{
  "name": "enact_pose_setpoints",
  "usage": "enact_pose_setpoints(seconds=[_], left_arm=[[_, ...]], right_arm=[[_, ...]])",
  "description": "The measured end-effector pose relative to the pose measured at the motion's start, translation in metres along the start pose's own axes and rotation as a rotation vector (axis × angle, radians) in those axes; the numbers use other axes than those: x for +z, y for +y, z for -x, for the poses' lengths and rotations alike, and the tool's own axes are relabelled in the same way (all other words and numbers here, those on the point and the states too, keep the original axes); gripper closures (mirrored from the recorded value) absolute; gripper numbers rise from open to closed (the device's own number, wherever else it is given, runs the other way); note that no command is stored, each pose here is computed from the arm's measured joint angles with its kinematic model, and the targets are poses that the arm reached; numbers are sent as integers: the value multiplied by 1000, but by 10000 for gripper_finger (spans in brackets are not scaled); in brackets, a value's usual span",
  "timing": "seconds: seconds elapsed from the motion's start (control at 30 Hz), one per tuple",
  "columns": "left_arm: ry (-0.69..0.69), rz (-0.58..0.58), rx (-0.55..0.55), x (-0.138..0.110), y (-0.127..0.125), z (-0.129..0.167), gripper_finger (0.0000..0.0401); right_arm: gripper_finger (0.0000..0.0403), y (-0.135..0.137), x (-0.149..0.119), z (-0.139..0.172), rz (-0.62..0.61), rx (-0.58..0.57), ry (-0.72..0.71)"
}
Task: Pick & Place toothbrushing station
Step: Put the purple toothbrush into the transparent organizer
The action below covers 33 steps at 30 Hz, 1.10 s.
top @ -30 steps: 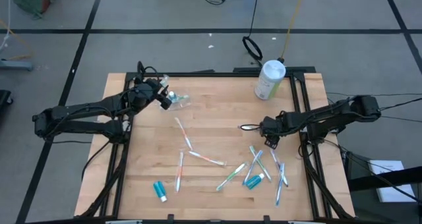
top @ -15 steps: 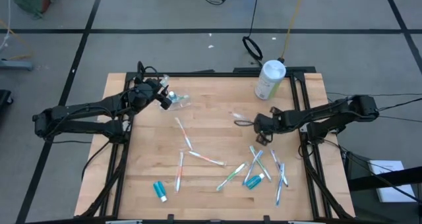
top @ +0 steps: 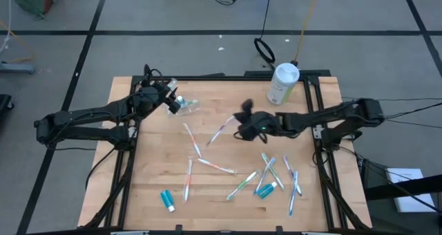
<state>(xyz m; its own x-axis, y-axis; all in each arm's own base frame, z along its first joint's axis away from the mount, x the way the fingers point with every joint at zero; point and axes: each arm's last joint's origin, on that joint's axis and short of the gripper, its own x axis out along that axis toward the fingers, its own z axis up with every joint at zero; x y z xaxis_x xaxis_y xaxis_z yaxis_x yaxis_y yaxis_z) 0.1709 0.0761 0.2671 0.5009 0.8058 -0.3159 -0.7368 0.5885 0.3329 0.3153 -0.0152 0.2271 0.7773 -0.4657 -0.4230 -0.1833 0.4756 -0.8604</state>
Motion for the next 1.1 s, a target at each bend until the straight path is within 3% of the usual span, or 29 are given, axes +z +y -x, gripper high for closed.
enact_pose_setpoints(seconds=[0.1,0.17,0.27,0.57,0.83,1.1], left_arm=[[0,0,0,0,0,0,213],[1,-1,4,0,0,0,212],[6,-3,5,-1,0,0,212],[54,16,3,-6,0,0,213],[74,79,3,-8,-1,0,212],[130,128,-52,-14,-2,1,213]], right_arm=[[386,-13,11,-27,285,-39,107],[386,-29,15,-47,413,-99,226],[387,-53,12,-75,534,-145,373],[387,-89,-14,-120,942,-334,501],[387,-83,-40,-143,991,-321,500],[387,-98,-35,-135,880,-514,478]])
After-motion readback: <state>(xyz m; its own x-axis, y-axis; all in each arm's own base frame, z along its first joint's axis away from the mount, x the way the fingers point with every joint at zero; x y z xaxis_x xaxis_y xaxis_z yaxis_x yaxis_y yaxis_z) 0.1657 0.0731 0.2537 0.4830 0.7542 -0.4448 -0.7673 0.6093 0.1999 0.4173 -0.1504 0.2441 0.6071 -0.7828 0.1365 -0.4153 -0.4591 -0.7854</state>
